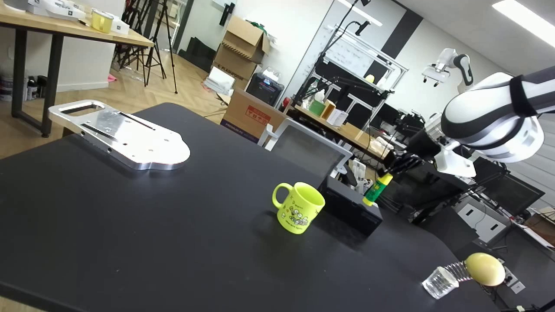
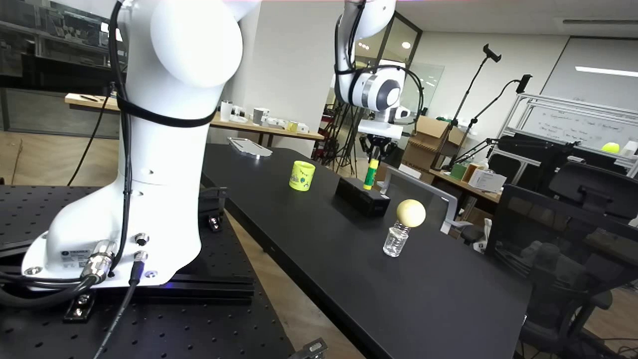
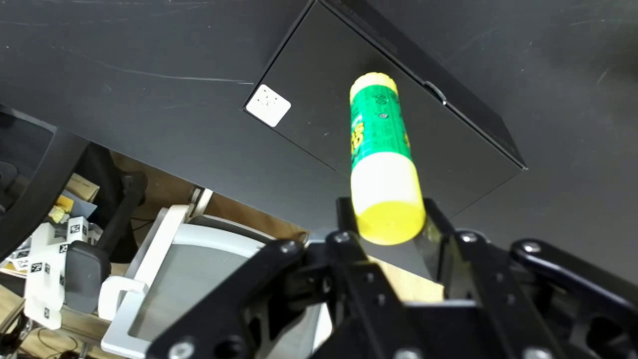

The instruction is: Move the paper glue from the mug to the box

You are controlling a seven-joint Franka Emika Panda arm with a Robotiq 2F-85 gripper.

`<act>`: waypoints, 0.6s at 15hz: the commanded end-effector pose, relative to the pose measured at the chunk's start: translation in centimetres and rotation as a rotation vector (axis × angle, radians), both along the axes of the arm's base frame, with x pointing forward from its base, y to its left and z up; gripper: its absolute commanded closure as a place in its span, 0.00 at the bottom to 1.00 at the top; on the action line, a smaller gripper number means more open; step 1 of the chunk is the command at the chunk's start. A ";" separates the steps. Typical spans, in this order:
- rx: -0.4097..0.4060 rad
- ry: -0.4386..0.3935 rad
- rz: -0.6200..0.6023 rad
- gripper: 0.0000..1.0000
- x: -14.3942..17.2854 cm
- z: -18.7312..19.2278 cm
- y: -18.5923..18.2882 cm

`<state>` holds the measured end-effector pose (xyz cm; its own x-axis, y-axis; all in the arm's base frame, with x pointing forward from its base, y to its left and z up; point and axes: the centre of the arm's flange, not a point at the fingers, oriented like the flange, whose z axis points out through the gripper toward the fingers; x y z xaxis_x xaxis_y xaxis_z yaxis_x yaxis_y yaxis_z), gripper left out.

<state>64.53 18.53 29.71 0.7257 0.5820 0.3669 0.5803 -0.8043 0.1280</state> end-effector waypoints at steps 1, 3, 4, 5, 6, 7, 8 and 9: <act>0.032 0.004 -0.014 0.91 0.8 0.1 -1.0; 0.037 0.014 -0.018 0.91 0.9 -0.2 -1.3; 0.037 0.015 -0.020 0.91 1.0 -0.3 -1.4; 0.037 0.017 -0.021 0.91 1.0 -0.4 -1.4; 0.036 0.019 -0.020 0.91 1.0 -0.5 -1.5; 0.035 0.021 -0.020 0.91 1.1 -0.6 -1.4; 0.037 0.025 -0.018 0.52 1.1 -0.6 -1.4; 0.045 0.035 -0.011 0.40 1.1 -0.6 -1.3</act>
<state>64.90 17.25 28.63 0.7467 0.5581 0.3619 0.5647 -0.8194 0.0985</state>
